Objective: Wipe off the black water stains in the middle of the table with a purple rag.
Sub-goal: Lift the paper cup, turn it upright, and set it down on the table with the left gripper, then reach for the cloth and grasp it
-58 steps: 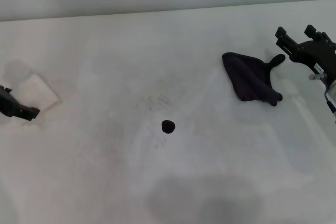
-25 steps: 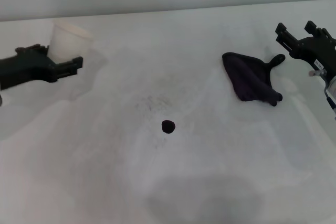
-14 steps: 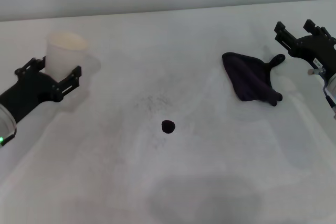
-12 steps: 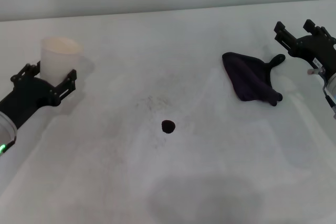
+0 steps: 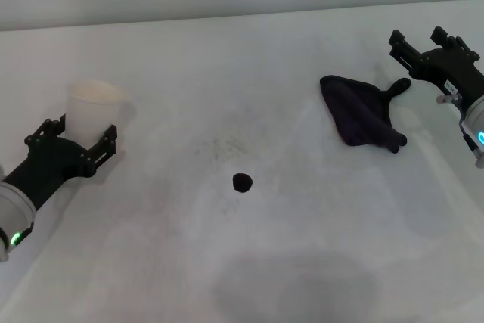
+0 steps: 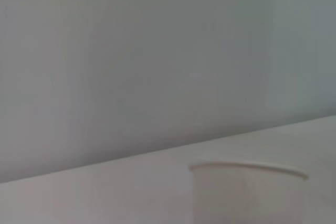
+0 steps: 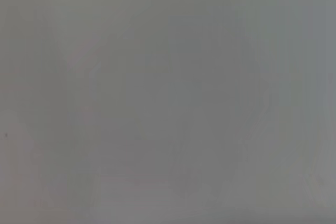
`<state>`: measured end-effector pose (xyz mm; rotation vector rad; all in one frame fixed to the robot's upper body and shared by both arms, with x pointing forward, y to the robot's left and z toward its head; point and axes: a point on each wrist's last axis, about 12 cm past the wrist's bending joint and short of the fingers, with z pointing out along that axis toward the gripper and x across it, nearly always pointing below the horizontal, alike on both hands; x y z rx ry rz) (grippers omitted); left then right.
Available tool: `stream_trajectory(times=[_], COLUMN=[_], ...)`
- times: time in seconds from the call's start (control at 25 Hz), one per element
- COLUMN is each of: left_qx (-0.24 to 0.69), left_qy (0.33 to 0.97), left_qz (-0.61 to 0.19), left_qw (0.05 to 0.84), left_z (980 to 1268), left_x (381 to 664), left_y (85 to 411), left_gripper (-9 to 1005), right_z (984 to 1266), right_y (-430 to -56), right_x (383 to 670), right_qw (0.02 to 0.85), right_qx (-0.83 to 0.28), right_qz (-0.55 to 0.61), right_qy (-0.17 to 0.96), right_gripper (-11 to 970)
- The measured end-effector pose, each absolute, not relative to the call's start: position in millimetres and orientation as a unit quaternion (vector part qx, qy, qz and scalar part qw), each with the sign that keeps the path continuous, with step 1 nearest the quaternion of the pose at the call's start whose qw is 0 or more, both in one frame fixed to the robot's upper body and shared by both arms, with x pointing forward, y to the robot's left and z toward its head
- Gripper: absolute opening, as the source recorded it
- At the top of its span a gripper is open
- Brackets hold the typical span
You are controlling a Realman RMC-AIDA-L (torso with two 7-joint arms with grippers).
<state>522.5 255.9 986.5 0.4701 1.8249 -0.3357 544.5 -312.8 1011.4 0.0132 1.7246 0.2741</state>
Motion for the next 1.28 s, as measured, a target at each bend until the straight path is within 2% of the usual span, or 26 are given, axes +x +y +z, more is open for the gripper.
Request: stream_trajectory(times=[0.4, 1.08, 1.28], left_qx=[0.184, 0.168, 0.157], left_qy=[0.790, 0.791, 0.792], left_qz=[-0.146, -0.150, -0.152], left_qw=[0.566, 0.569, 0.570], left_z=[980, 977, 973], left_x=[513, 506, 492], left_y=[257, 260, 265], left_gripper=[782, 890, 890], right_z=[1010, 1010, 1011], right_y=[-313, -314, -313], right_x=[542, 542, 544], right_qw=[0.640, 0.641, 0.641], right_qx=[0.008, 0.008, 0.007], right_qz=[0.120, 0.119, 0.120], right_qy=[0.759, 0.759, 0.758], right_gripper=[816, 811, 809])
